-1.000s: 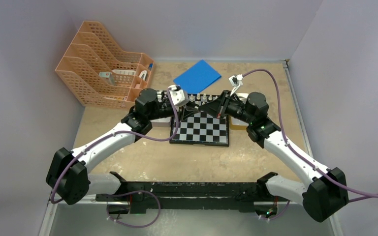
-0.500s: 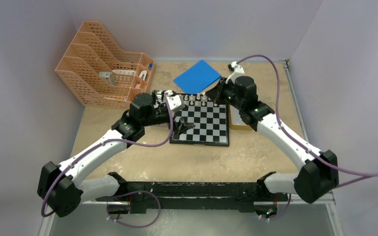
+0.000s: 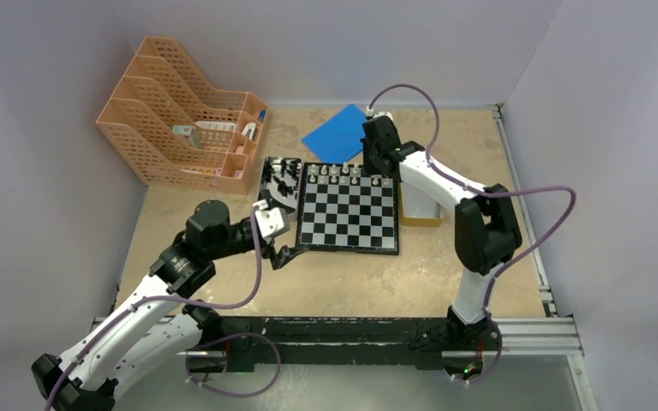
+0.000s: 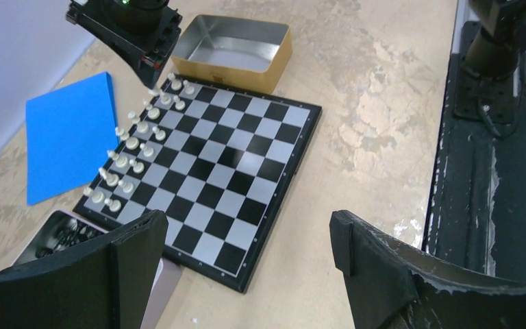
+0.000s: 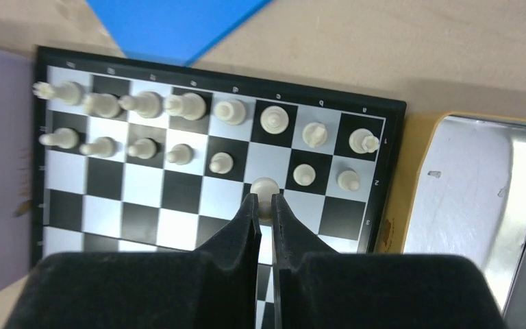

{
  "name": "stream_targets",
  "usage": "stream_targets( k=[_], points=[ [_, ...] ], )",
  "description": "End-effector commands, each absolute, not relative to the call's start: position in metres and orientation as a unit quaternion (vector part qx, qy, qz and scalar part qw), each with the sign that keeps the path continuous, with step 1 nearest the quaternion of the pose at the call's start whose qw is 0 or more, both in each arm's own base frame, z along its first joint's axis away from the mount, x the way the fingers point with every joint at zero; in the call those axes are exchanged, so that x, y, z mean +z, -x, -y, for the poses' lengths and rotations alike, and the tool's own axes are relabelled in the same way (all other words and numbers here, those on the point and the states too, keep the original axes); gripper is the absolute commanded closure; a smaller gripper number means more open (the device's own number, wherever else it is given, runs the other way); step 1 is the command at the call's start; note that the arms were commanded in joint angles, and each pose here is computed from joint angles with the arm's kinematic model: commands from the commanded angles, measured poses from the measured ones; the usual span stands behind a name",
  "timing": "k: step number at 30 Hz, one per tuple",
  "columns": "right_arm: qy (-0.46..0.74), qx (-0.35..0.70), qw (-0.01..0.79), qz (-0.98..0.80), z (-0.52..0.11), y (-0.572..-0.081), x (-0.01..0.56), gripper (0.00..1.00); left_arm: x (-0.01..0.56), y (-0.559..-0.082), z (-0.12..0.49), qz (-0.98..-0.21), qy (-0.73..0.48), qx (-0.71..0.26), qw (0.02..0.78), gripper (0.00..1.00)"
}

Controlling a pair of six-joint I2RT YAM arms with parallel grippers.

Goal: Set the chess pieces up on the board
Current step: Place the chess piece on the chessboard.

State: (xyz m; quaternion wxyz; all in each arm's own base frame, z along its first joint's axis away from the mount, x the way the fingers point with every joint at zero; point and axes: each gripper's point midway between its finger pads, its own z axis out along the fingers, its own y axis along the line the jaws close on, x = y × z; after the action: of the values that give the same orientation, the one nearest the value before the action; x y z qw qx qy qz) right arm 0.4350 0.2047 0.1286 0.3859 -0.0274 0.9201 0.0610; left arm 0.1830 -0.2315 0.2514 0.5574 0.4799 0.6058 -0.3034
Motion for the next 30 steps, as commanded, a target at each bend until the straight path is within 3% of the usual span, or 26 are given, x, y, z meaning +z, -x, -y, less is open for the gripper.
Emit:
stream_targets(
  k=[1, 30],
  points=[
    [0.037, 0.02, 0.383, -0.923, -0.197, -0.445, 0.133, 0.93, 0.244, -0.184, 0.222, -0.602, -0.487, -0.271, 0.572, 0.1],
    [0.058, 0.014, 0.326, -0.943, -0.211, -0.453, 0.078, 0.88, 0.249, -0.181, 0.221, -0.593, -0.494, -0.271, 0.575, 0.1]
  ],
)
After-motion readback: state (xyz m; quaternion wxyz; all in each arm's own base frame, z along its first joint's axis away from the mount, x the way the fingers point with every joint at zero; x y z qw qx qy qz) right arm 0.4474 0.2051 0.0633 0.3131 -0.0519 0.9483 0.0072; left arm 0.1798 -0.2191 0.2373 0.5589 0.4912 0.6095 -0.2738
